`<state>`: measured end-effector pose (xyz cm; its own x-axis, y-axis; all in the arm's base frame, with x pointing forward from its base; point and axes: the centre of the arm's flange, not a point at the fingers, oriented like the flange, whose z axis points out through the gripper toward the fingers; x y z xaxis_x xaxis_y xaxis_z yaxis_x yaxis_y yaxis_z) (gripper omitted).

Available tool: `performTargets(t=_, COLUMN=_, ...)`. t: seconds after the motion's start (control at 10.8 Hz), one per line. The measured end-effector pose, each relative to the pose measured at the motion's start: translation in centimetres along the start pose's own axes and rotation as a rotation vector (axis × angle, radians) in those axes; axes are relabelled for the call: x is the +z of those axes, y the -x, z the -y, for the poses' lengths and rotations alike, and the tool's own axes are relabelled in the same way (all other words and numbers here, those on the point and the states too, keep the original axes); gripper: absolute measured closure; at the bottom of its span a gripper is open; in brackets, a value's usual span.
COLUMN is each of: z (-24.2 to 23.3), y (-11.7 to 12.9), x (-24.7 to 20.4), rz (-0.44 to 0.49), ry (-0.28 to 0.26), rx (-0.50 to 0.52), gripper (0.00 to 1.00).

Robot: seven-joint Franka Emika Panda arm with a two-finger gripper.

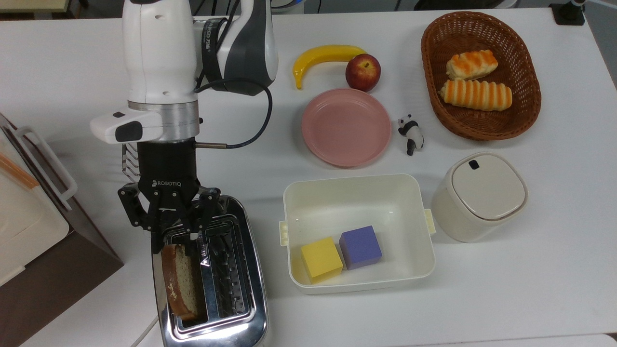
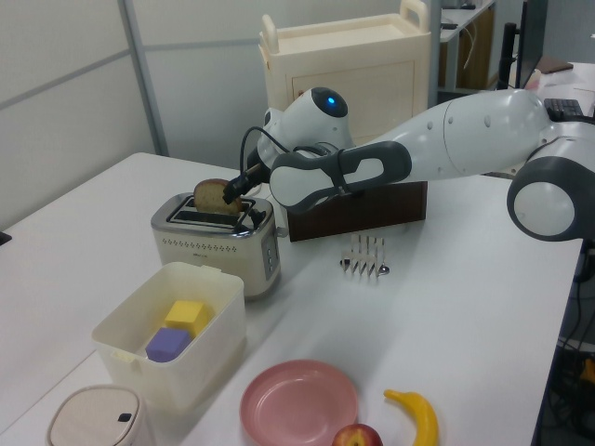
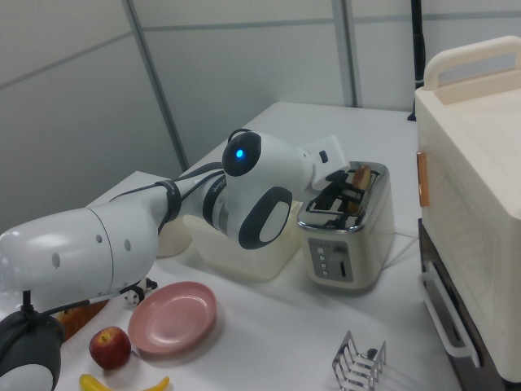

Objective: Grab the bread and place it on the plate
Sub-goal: 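Close the gripper on the top edge of the bread slice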

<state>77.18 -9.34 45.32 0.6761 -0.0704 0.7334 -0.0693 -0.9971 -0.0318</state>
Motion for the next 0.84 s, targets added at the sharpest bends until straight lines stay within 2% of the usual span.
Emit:
performTargets(t=0.19, z=-0.18, y=-0.13, x=-0.10, rz=-0.005, ry=-0.013, rx=0.038, gripper=0.85)
performTargets(t=0.37, z=-0.25, y=-0.12, x=-0.10, rz=-0.006, ry=-0.021, rx=0.059, gripper=0.91)
performTargets(t=0.84, z=-0.35, y=-0.81, x=-0.79, rz=-0.023, ry=-0.036, rx=0.097, gripper=0.92)
